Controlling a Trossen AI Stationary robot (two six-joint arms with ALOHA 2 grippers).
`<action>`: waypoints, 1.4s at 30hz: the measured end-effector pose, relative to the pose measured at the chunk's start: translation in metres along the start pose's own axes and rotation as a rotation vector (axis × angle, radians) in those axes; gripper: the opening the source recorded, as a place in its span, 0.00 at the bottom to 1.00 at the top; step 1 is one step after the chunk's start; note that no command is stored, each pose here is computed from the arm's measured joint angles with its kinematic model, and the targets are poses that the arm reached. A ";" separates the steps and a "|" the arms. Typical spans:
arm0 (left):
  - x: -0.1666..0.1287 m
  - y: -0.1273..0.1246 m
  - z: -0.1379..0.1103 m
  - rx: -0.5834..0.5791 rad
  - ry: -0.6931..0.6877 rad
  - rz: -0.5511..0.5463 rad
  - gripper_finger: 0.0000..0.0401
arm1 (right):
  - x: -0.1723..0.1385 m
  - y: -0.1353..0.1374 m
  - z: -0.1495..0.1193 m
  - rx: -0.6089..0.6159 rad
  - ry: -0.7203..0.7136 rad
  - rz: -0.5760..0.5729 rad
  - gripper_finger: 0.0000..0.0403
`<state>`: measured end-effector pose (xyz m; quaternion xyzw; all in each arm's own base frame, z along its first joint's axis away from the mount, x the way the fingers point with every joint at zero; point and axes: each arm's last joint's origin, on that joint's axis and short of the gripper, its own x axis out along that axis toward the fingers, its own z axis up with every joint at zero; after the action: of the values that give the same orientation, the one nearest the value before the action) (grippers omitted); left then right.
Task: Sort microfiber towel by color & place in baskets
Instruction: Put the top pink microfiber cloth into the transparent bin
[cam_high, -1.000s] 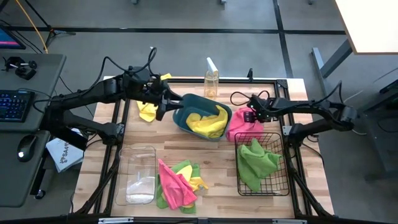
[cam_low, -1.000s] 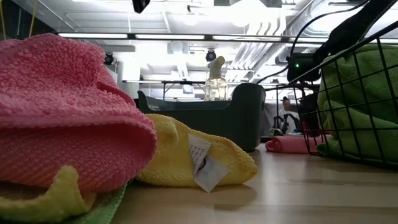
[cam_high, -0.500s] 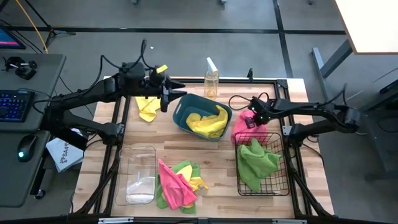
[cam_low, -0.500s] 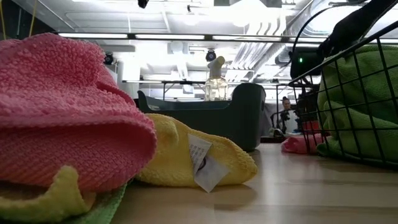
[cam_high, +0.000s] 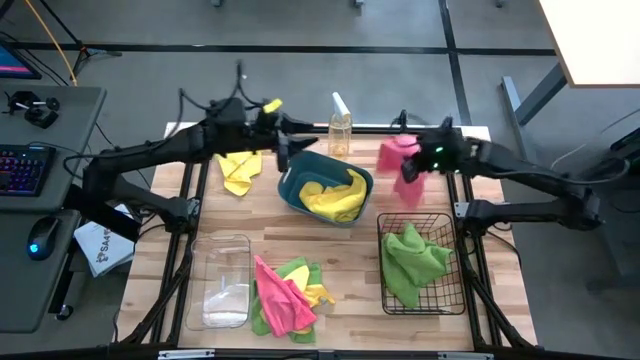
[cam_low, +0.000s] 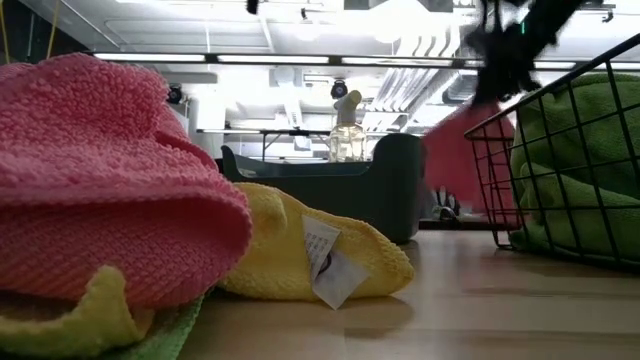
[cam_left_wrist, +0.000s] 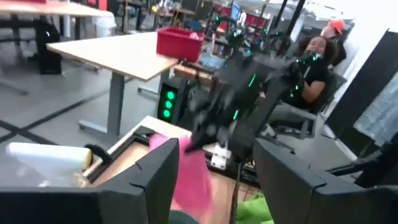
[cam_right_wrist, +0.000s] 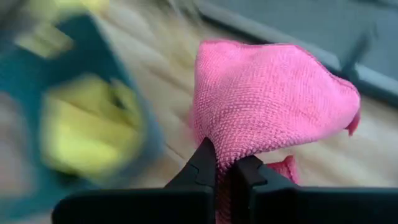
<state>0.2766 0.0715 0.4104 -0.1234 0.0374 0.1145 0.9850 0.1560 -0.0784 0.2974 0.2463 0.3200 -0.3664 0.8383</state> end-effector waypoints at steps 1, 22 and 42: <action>0.008 -0.001 -0.002 0.000 0.014 -0.009 0.51 | -0.013 0.004 0.009 0.002 -0.046 0.038 0.00; 0.138 -0.019 -0.002 0.139 0.029 -0.243 0.64 | -0.109 0.087 0.064 -0.183 -0.527 0.594 0.00; 0.139 -0.029 0.007 0.137 -0.072 -0.470 0.16 | -0.089 0.122 0.073 -0.170 -0.557 0.718 0.05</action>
<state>0.4184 0.0761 0.4100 -0.0576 -0.0197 -0.1162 0.9914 0.2288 -0.0105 0.4318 0.1639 0.0059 -0.0776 0.9834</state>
